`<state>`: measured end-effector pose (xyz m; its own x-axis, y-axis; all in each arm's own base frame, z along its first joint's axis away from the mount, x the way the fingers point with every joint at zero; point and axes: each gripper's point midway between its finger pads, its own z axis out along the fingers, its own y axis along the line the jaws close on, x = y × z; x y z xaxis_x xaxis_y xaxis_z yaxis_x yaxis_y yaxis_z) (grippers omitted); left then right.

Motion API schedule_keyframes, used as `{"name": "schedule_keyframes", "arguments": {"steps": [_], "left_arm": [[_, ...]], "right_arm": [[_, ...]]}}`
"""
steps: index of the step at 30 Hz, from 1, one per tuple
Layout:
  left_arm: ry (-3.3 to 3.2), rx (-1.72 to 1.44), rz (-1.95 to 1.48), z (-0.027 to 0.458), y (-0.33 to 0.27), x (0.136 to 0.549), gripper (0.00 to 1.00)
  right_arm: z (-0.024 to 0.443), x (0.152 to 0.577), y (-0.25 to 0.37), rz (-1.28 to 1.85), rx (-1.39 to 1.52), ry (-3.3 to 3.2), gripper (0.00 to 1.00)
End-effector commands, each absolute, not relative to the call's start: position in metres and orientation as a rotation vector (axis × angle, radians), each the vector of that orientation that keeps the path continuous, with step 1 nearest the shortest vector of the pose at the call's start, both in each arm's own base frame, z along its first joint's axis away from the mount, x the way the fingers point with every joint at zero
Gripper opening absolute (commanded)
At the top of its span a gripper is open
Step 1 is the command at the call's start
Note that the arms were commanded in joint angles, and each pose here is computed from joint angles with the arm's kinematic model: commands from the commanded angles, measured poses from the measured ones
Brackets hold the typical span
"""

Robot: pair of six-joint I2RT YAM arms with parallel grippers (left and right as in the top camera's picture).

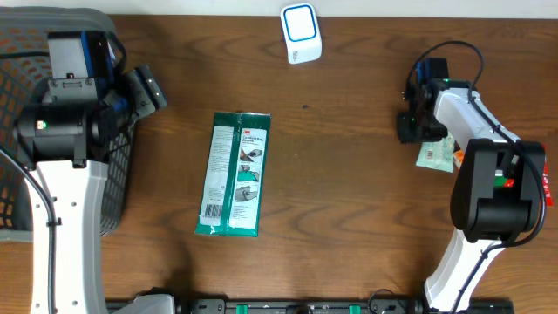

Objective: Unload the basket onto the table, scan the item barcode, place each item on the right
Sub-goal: 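Release the packet and move the right gripper left to the 3M pack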

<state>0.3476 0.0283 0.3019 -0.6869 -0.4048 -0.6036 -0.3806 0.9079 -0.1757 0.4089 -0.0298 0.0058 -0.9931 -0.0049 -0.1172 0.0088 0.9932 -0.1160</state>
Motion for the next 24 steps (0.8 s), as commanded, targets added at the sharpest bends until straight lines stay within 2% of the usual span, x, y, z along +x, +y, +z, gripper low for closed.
{"name": "schedule_keyframes", "arguments": {"steps": [1,4,6,8,12,15,18,22,24], "left_arm": [[2.391,-0.575,-0.037,0.303,0.032,0.349,0.87],[2.391,-0.575,-0.037,0.303,0.032,0.349,0.87],[2.39,-0.575,-0.038,0.303,0.032,0.349,0.87],[2.391,-0.575,-0.037,0.303,0.032,0.349,0.87],[2.391,-0.575,-0.037,0.303,0.032,0.349,0.87],[2.391,-0.575,-0.037,0.303,0.032,0.349,0.87],[2.391,-0.575,-0.037,0.303,0.032,0.349,0.87],[2.391,-0.575,-0.037,0.303,0.032,0.349,0.87],[2.391,-0.575,-0.037,0.303,0.032,0.349,0.87]], "right_arm": [[0.017,0.416,-0.027,-0.171,0.02,2.998,0.45],[0.038,0.425,0.011,0.057,-0.038,2.976,0.47],[0.059,0.427,0.047,0.254,-0.104,2.946,0.53],[0.085,0.422,0.099,0.505,-0.212,2.891,0.6],[0.108,0.407,0.174,0.781,-0.329,2.824,0.66],[0.107,0.396,0.215,0.816,-0.354,2.831,0.72],[0.102,0.38,0.259,0.836,-0.433,2.81,0.83],[0.085,0.357,0.296,0.768,-0.398,2.847,0.95],[0.075,0.345,0.309,0.724,-0.395,2.854,0.96]]}}
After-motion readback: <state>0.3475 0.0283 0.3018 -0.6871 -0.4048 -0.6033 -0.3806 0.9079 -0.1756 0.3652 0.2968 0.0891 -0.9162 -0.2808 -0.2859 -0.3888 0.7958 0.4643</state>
